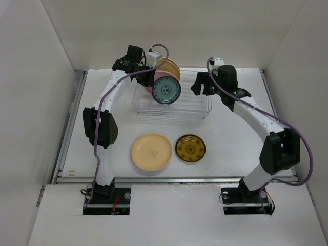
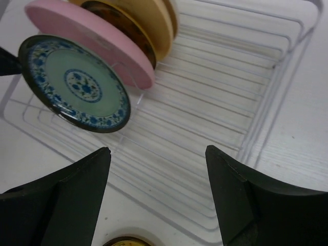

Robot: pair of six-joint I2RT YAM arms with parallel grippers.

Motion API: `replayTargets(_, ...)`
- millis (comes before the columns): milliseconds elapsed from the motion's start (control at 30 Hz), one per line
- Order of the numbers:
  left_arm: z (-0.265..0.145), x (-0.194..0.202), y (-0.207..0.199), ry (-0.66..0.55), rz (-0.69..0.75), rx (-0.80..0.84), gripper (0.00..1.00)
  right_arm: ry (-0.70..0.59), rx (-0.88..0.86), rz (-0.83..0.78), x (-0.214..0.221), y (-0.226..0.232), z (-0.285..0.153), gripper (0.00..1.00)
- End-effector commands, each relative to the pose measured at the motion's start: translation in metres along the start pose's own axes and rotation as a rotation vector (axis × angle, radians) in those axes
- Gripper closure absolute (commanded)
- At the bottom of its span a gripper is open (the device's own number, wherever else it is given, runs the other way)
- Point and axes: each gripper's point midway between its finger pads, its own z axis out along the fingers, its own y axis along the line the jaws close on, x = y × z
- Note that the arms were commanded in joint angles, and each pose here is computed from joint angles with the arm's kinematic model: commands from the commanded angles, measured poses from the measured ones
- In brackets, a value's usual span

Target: Unload the plates from the dish rack

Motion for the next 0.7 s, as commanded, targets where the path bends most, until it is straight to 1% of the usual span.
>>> replayTargets(0,-0.026,-0.026,-0.009,-0.083,0.038,-0.004,1.0,-0.007,-0.215,-0.058,-0.007,0.038,0.019,0.19)
replayTargets(67,-0.026,-0.026,-0.009,-0.083,0.038,-0.004,1.0,0.052,-0.33,-0.055,0.006,0.058,0.031,0.16)
replayTargets(100,-0.024,-0.023,-0.009,-0.075,0.034,-0.002,1.0,0.072,-0.348,-0.051,0.01,0.059,0.046,0.15)
replayTargets(133,-0.024,-0.023,-0.009,-0.075,0.034,-0.002,1.0,0.082,-0.368,-0.049,0.012,0.061,0.052,0.15)
replayTargets(167,-0.024,-0.023,-0.008,-0.073,0.034,-0.011,1.0,0.072,-0.389,-0.054,0.01,0.064,0.056,0.15)
replayTargets(200,-0.022,-0.02,-0.008,-0.065,0.031,-0.01,1.0,0.033,-0.41,-0.067,-0.003,0.069,0.06,0.15)
replayTargets(233,-0.022,-0.02,-0.008,-0.065,0.031,-0.01,1.0,0.05,-0.416,-0.062,0.004,0.068,0.069,0.13)
replayTargets(267,-0.022,-0.019,-0.006,-0.063,0.03,-0.019,1.0,0.04,-0.418,-0.065,0.001,0.068,0.074,0.13)
replayTargets(400,-0.022,-0.022,-0.005,-0.073,0.034,-0.021,1.0,0.069,-0.517,-0.057,0.005,0.08,0.092,0.13)
replayTargets(433,-0.022,-0.022,-0.006,-0.073,0.025,-0.02,1.0,0.068,-0.561,-0.046,0.0,0.088,0.092,0.14)
replayTargets(467,-0.022,-0.021,-0.004,-0.071,0.025,-0.029,1.0,0.095,-0.571,-0.027,0.01,0.088,0.101,0.16)
replayTargets(500,-0.022,-0.021,-0.004,-0.071,0.025,-0.029,1.0,0.104,-0.584,-0.004,0.013,0.089,0.102,0.2)
replayTargets(533,-0.022,-0.021,-0.004,-0.071,0.025,-0.029,1.0,0.09,-0.599,-0.001,0.007,0.093,0.101,0.25)
replayTargets(567,-0.022,-0.021,-0.004,-0.071,0.025,-0.029,1.0,0.078,-0.602,0.004,0.006,0.093,0.104,0.31)
replayTargets(600,-0.024,-0.023,0.001,-0.081,0.013,-0.038,1.0,0.087,-0.622,0.012,0.006,0.096,0.102,0.46)
replayTargets(667,-0.024,-0.023,0.001,-0.081,0.012,-0.038,1.0,0.09,-0.645,0.01,0.006,0.099,0.101,0.59)
